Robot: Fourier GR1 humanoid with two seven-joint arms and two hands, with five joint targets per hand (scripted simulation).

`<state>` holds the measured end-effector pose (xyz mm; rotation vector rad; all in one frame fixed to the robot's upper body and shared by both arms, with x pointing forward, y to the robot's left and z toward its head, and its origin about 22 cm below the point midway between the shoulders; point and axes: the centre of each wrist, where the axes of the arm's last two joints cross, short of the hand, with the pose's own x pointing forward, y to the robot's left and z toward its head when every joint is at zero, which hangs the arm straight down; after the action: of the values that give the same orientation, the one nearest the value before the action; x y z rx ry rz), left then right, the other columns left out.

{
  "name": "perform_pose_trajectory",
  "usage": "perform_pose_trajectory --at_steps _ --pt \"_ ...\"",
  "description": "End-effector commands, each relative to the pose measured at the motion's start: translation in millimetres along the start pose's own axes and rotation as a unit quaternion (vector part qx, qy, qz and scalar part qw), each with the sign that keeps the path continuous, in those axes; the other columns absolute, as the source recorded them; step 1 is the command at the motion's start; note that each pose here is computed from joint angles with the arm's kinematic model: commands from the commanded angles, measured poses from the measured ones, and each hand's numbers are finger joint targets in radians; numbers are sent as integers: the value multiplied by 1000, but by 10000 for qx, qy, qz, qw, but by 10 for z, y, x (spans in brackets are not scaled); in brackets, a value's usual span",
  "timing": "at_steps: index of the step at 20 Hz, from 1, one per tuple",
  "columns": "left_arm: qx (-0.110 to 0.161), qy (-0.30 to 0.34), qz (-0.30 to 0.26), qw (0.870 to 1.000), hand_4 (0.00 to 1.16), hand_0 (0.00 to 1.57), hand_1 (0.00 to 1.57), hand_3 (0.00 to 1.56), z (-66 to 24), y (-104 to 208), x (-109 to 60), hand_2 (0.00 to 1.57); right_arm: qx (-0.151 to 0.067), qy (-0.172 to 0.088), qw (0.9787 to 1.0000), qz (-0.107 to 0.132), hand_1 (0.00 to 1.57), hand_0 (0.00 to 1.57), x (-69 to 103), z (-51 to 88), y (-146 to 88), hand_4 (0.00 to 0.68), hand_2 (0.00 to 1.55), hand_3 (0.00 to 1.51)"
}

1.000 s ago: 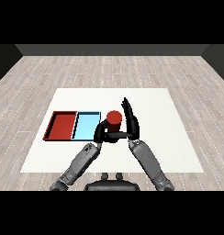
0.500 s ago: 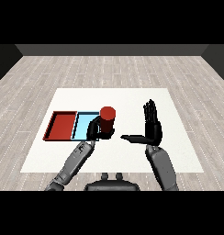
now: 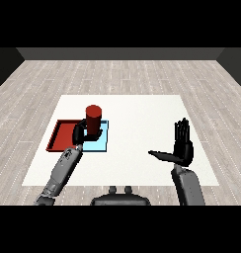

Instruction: Pick the red can and put it in the red box

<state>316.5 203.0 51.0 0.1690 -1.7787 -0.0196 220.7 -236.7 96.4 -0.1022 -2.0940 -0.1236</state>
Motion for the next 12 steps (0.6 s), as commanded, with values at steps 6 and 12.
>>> perform_pose_trajectory --at_steps 6,12 --pt "1149 803 -1422 9799 1136 1571 1571 1494 -410 1132 -198 1568 -194 317 9991 197 0 0 -169 153 -208 0 0 0" --pt "1633 1401 -2201 9515 1083 1571 1571 1489 -289 1753 -603 1563 -25 250 9997 -10 0 0 -274 114 -185 0 0 0"
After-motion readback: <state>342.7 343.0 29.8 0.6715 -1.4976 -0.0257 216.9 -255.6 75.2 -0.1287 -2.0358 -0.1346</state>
